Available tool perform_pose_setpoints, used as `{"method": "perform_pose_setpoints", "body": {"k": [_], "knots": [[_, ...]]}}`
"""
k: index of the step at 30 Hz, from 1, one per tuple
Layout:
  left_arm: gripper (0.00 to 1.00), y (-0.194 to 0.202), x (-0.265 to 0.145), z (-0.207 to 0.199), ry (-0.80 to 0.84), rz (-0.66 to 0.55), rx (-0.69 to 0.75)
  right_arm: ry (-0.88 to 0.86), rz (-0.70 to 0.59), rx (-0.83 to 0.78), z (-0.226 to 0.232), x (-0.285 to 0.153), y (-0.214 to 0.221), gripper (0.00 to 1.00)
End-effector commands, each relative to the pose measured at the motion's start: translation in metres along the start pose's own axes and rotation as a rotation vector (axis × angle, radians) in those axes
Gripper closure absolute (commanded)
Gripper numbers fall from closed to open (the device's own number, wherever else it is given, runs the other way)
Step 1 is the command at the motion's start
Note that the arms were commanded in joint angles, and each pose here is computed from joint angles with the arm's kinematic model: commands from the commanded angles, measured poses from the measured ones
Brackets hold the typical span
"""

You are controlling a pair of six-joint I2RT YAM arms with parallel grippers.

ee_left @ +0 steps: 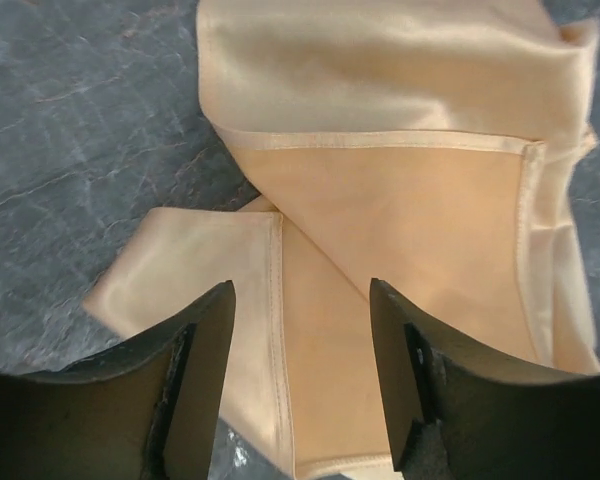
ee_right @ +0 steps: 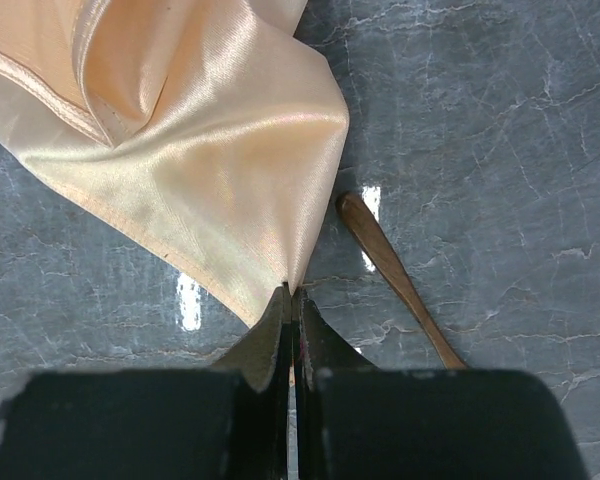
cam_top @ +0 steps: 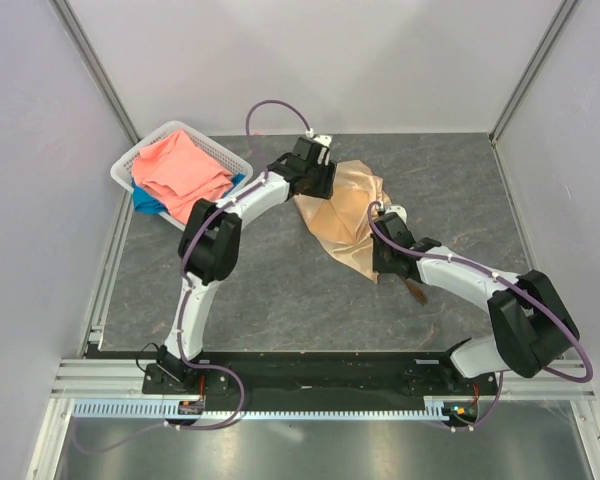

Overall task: Fold the napkin, place the utensils inside, and roll it up
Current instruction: Flatten the napkin out

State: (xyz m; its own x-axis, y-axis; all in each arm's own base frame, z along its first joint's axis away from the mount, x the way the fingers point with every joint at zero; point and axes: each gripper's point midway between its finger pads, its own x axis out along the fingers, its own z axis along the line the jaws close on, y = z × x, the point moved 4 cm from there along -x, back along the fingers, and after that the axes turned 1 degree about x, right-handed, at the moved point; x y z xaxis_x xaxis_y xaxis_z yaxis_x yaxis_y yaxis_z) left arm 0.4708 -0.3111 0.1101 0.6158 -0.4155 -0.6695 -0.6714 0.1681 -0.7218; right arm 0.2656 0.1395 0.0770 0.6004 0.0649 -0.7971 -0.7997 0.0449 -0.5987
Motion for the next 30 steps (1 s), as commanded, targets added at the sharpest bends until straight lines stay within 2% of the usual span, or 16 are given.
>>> {"method": "perform_pose_setpoints", "body": {"k": [1, 5, 12, 15, 18, 22, 27, 29, 30], "knots": [[0.41, 0.027, 0.019, 0.006, -0.081, 0.100, 0.103, -0.009, 0.000, 0.006, -0.001, -0.001, -0.002, 1.00], [0.46, 0.050, 0.025, 0.014, -0.117, 0.146, 0.094, -0.003, 0.026, 0.001, 0.000, 0.006, 0.002, 1.00], [0.51, 0.050, 0.027, 0.017, -0.145, 0.131, 0.097, -0.035, 0.037, 0.016, 0.007, 0.009, 0.000, 1.00], [0.58, 0.053, 0.027, 0.020, -0.164, 0.150, 0.104, -0.036, 0.020, 0.016, 0.007, 0.006, -0.003, 0.99], [0.73, 0.056, 0.027, 0.021, -0.172, 0.157, 0.106, -0.038, 0.004, 0.017, 0.006, 0.002, -0.006, 0.99], [0.98, 0.054, 0.024, 0.021, -0.166, 0.159, 0.124, -0.040, -0.015, 0.012, 0.007, -0.003, -0.013, 0.99], [0.98, 0.056, 0.005, 0.022, -0.170, 0.155, 0.121, -0.011, -0.054, 0.011, 0.001, -0.011, -0.027, 0.98], [0.98, 0.036, -0.024, 0.014, -0.149, 0.084, 0.086, 0.006, -0.064, 0.012, -0.004, -0.016, -0.032, 0.98], [0.98, 0.049, -0.031, 0.016, -0.145, 0.088, 0.070, 0.011, -0.074, 0.009, -0.004, -0.019, -0.037, 0.96]]}}
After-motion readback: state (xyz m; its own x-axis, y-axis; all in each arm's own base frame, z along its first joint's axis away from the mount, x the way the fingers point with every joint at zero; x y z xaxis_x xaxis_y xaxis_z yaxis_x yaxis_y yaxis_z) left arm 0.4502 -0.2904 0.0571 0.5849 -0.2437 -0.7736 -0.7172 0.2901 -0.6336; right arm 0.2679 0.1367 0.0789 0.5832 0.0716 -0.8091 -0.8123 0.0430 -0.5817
